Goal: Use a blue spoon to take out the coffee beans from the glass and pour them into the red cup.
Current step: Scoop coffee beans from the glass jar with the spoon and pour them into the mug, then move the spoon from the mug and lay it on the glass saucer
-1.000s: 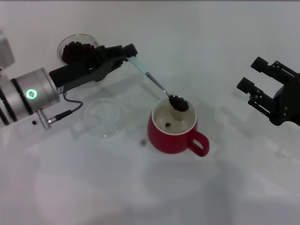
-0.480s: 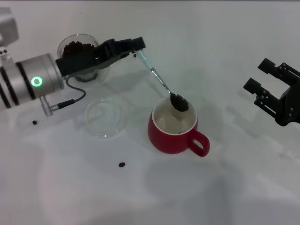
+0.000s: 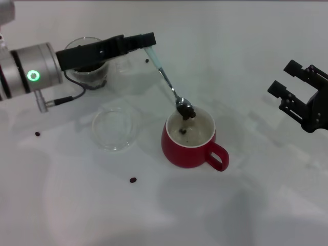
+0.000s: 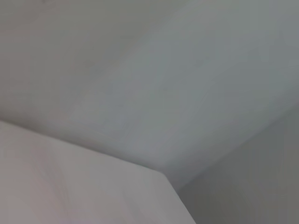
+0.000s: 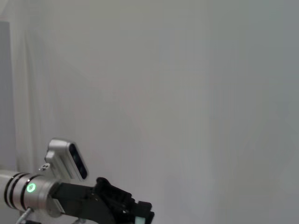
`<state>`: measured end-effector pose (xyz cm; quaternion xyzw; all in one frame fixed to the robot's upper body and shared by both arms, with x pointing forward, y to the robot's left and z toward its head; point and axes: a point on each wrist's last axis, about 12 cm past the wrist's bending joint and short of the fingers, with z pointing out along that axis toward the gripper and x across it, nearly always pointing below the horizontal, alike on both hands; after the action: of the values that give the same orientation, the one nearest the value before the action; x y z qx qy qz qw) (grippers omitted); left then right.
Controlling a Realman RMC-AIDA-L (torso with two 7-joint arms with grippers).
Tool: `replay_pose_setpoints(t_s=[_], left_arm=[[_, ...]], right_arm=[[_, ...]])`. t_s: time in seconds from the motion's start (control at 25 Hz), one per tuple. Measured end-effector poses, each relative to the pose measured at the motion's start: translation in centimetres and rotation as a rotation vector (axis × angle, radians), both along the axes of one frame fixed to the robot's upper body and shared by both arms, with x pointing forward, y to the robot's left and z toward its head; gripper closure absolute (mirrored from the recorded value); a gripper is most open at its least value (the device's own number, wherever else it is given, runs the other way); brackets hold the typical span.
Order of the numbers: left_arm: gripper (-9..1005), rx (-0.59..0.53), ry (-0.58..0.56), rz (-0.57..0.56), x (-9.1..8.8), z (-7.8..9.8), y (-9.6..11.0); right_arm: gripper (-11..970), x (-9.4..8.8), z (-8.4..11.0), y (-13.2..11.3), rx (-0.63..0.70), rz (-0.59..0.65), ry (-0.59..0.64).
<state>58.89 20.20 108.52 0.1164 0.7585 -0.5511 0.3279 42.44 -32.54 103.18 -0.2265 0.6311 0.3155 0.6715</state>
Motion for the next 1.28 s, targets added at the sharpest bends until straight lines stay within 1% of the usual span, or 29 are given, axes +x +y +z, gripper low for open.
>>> replay_pose_setpoints(t_s=[0.16,0.32,0.48,0.76,0.92,1.04,1.12,1.2,1.28], left_arm=[[873,0.014,-0.073,-0.030,0.4,1.1,0.9],[873,0.028,-0.134,-0.077,0.7,2.1,0.8],[872,0.049,-0.157,-0.122,0.6,2.3,0.4],[873,0.067,-0.229,-0.212,0.4,2.8,-0.4],[872,0.059,-0.257,-0.239,0.4,3.3,-0.4],[872,0.055,-0.267,-0.240,0.4,3.5,-0.1],[872,0.060,-0.275,-0.232,0.5,3.7,0.5],[872,0.057,-0.275,-0.213,0.4,3.8,1.1],[872,0.032,-0.274,-0.168,0.2,4.0,2.2]], right_arm=[[353,0.3,0.1,0.1,0.003,0.002,-0.003],[353,0.7,0.2,0.3,0.003,0.008,-0.009],[353,1.0,0.2,0.4,0.000,0.006,-0.004],[353,1.3,0.0,0.8,-0.005,0.005,0.003],[353,1.4,0.0,0.9,-0.004,0.006,0.004],[353,1.4,0.0,0.9,-0.004,0.006,0.004],[353,1.4,0.0,0.9,-0.004,0.006,0.005],[353,1.4,0.0,0.9,-0.003,0.007,0.005],[353,1.5,0.0,0.9,-0.003,0.007,0.004]])
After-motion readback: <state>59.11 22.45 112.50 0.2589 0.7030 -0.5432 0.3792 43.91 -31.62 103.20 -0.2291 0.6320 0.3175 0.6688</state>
